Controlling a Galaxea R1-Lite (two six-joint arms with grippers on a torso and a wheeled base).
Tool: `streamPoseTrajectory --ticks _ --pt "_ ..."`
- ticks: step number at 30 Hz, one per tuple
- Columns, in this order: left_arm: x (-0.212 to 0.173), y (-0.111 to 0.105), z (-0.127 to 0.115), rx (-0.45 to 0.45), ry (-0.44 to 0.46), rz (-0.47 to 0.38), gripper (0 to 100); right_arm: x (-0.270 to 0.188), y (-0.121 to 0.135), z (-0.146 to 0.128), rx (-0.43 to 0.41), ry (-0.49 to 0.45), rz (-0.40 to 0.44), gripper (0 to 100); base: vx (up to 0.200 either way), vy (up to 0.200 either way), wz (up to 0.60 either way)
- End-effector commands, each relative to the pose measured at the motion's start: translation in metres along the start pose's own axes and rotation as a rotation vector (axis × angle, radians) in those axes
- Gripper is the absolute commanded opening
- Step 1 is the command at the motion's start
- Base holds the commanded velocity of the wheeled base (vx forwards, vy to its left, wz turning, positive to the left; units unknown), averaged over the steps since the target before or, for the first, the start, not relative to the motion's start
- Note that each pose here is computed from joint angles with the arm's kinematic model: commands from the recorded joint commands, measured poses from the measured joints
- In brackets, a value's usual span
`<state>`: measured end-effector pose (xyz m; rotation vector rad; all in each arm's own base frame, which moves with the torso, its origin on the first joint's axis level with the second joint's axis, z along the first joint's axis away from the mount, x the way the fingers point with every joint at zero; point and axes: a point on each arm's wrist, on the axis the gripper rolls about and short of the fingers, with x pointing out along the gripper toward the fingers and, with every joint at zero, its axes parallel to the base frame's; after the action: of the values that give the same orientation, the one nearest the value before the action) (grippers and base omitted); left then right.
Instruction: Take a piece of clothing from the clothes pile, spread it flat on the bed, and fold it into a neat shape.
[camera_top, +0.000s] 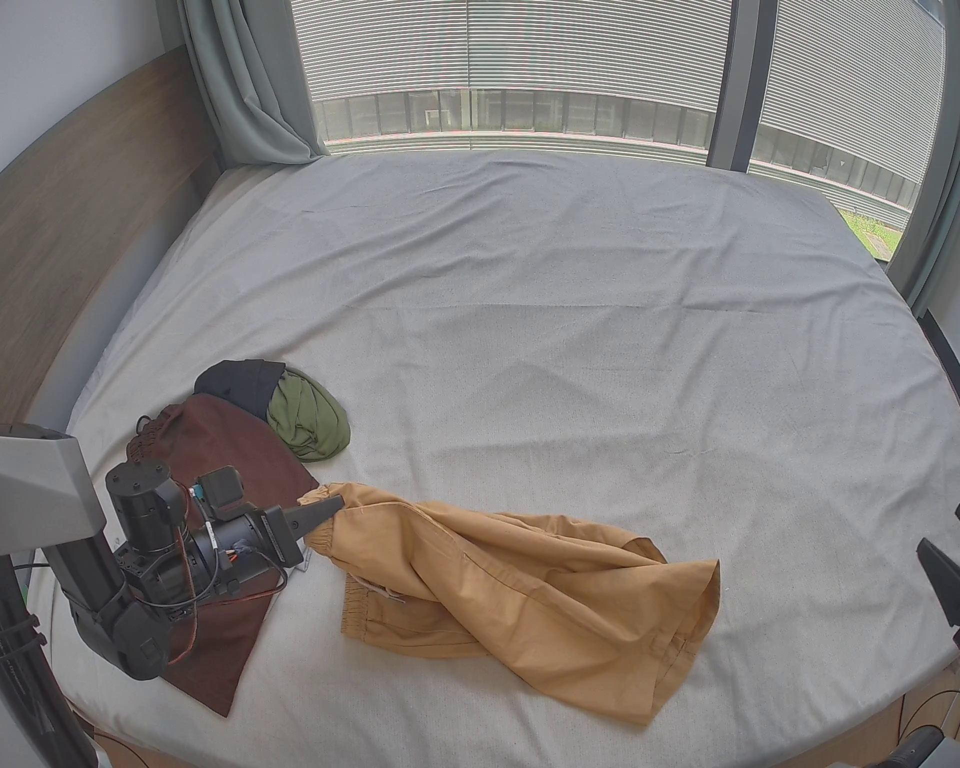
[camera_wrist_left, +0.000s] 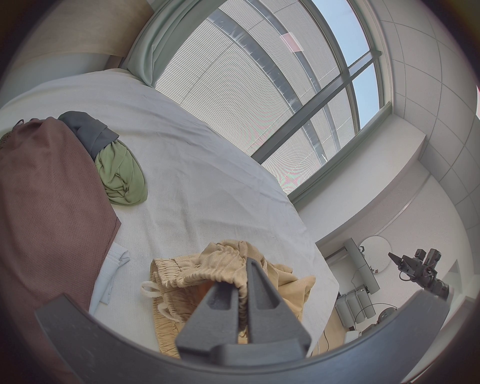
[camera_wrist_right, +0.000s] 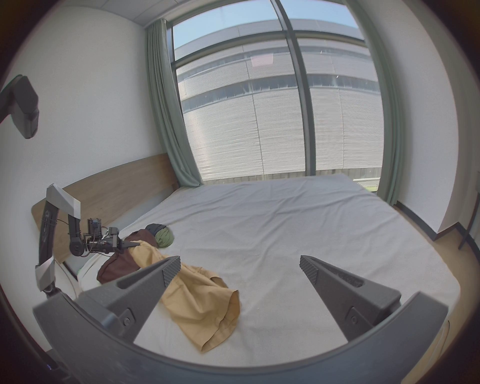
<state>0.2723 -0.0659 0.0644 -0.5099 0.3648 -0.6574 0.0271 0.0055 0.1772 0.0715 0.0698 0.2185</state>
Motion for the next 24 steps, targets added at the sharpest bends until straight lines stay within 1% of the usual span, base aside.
streamPoseTrajectory --ticks 1,5,8,12,17,22,23,24 --pt "-0.001 -0.001 0.002 0.003 -0.007 -0.002 0 0.022 -0.001 0.003 0.016 0.106 0.027 100 0.000 0.000 0.00" --pt "0.000 -0.001 0.001 0.003 -0.005 -0.002 0 0.030 -0.001 0.001 0.024 0.153 0.058 100 0.000 0.000 0.00" --pt "-0.001 -0.001 0.002 0.003 -0.007 -0.002 0 0.037 -0.001 -0.002 0.036 0.199 0.112 100 0.000 0.000 0.00" --pt "-0.001 -0.002 0.003 0.007 -0.011 -0.006 0 0.041 -0.001 -0.008 0.042 0.246 0.131 100 0.000 0.000 0.00" --pt "-0.001 -0.003 0.003 0.007 -0.011 -0.008 0 0.045 0.000 -0.011 0.041 0.276 0.160 100 0.000 0.000 0.00" --pt "-0.002 -0.004 0.003 0.008 -0.011 -0.008 0 0.057 0.004 -0.012 0.040 0.331 0.232 100 0.000 0.000 0.00" --pt "-0.002 -0.004 0.003 0.008 -0.011 -0.008 0 0.057 0.004 -0.012 0.040 0.331 0.232 100 0.000 0.000 0.00" --pt "-0.001 -0.004 0.003 0.009 -0.012 -0.009 0 0.061 0.007 -0.012 0.042 0.354 0.280 100 0.000 0.000 0.00"
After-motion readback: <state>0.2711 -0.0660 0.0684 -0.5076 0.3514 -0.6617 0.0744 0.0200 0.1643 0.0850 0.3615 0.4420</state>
